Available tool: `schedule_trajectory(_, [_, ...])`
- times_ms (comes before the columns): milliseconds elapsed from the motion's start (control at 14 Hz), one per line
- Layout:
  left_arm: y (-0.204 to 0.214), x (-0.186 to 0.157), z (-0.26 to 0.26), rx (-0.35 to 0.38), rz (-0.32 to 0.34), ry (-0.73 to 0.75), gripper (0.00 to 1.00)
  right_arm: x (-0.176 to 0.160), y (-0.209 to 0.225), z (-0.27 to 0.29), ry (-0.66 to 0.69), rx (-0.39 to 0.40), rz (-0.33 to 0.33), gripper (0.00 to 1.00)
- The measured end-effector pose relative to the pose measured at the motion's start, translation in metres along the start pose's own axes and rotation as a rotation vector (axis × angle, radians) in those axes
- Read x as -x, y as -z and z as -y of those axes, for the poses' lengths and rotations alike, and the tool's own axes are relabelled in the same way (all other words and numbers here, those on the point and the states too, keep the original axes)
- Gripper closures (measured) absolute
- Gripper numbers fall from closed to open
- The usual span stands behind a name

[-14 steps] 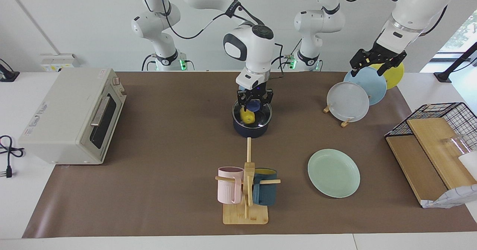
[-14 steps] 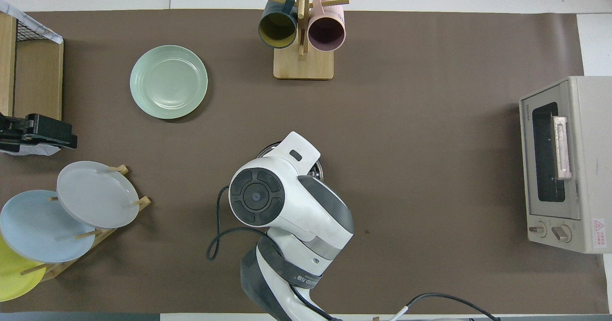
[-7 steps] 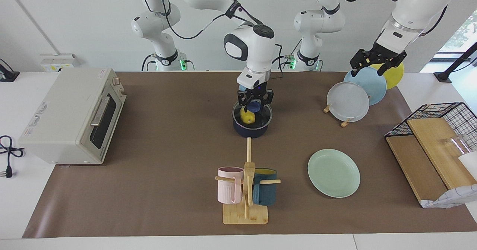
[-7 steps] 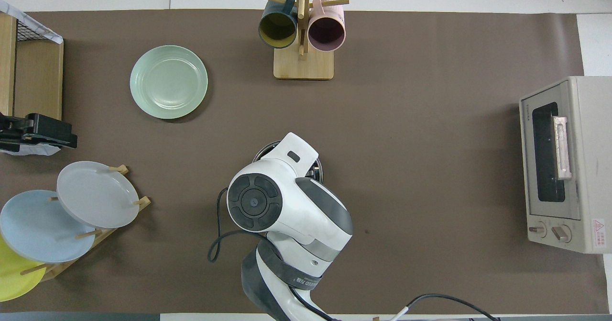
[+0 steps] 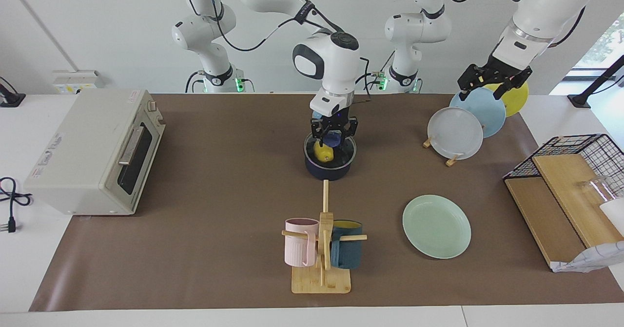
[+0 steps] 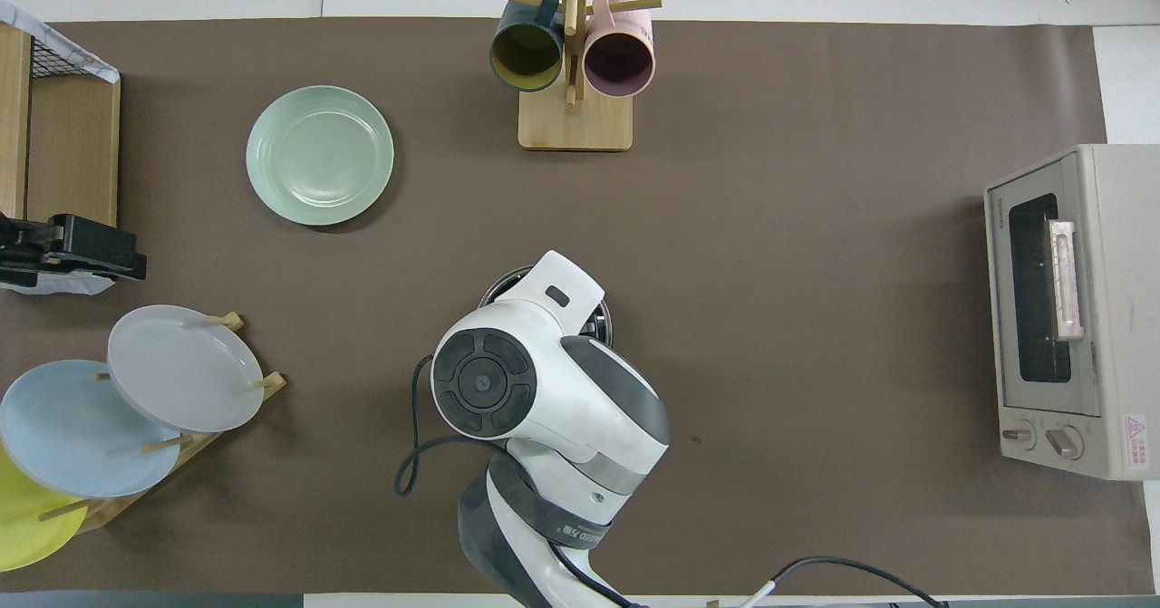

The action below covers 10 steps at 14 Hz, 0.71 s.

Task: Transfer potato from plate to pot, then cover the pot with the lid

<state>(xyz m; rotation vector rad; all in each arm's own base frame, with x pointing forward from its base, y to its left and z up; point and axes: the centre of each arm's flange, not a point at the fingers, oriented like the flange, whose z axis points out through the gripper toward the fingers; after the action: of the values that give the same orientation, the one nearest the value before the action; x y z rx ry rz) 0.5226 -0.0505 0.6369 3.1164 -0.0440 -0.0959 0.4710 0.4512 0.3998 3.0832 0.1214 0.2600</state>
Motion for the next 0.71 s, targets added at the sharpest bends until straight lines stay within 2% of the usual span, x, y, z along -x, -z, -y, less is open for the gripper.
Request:
schedule_trajectory(71, [0.000,0.000,0.000,0.000,0.000,0.000,0.00,-0.001,-0.002,-0.001,-0.002,-0.002,-0.001,0.28])
schedule_trajectory(214, [0.000,0.000,0.000,0.000,-0.003,0.000,0.00,-0.003,-0.009,-0.005,-0.008,-0.004,-0.002,0.07])
schedule_trajectory(286, [0.000,0.000,0.000,0.000,-0.004,0.000,0.00,-0.003,-0.011,-0.005,-0.009,-0.003,-0.002,0.00])
schedule_trajectory(714, [0.001,-0.001,0.000,0.000,-0.007,0.000,0.00,-0.010,0.001,-0.006,-0.017,-0.014,-0.018,0.00])
